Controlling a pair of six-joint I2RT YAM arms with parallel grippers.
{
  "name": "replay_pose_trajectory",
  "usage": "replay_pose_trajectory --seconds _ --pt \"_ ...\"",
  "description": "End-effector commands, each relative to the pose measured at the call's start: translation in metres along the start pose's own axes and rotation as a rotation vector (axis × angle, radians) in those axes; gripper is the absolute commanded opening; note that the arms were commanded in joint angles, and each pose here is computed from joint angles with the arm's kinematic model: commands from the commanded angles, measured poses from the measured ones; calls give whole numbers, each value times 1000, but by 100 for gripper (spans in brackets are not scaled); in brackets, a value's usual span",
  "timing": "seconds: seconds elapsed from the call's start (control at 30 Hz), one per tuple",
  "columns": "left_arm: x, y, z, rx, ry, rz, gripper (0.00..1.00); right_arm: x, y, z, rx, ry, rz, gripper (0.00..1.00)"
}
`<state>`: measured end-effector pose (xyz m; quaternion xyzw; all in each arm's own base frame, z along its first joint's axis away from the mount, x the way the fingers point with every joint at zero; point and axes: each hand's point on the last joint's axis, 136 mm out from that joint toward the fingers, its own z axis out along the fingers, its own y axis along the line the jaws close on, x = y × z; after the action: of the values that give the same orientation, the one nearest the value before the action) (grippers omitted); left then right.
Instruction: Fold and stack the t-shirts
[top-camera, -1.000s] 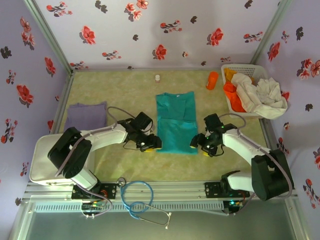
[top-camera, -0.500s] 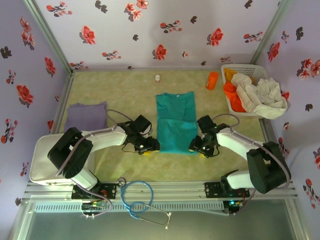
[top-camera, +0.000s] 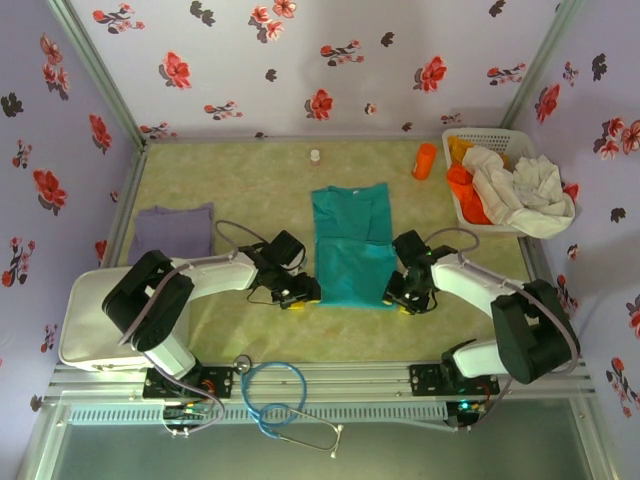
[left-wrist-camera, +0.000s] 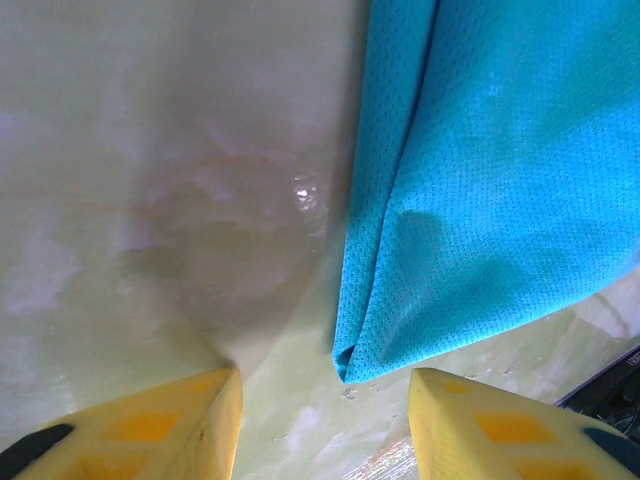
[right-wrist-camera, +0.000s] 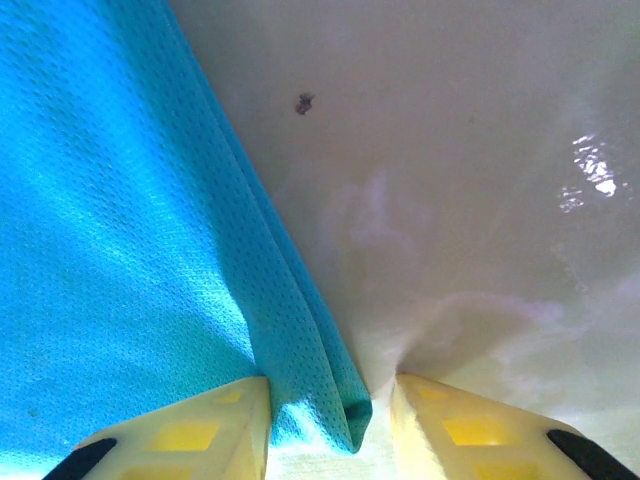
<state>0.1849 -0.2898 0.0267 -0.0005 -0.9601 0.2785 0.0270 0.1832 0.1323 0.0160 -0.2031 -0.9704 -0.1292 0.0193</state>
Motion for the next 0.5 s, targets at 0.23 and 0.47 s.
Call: replay_pose_trajectory --seconds 0.23,0.47 --pt "-4 -12 6 46 8 -31 45 -17 45 4 -141 -45 -58 17" --pt "-1 -18 15 62 20 -41 44 -23 56 0 -177 -69 -64 0"
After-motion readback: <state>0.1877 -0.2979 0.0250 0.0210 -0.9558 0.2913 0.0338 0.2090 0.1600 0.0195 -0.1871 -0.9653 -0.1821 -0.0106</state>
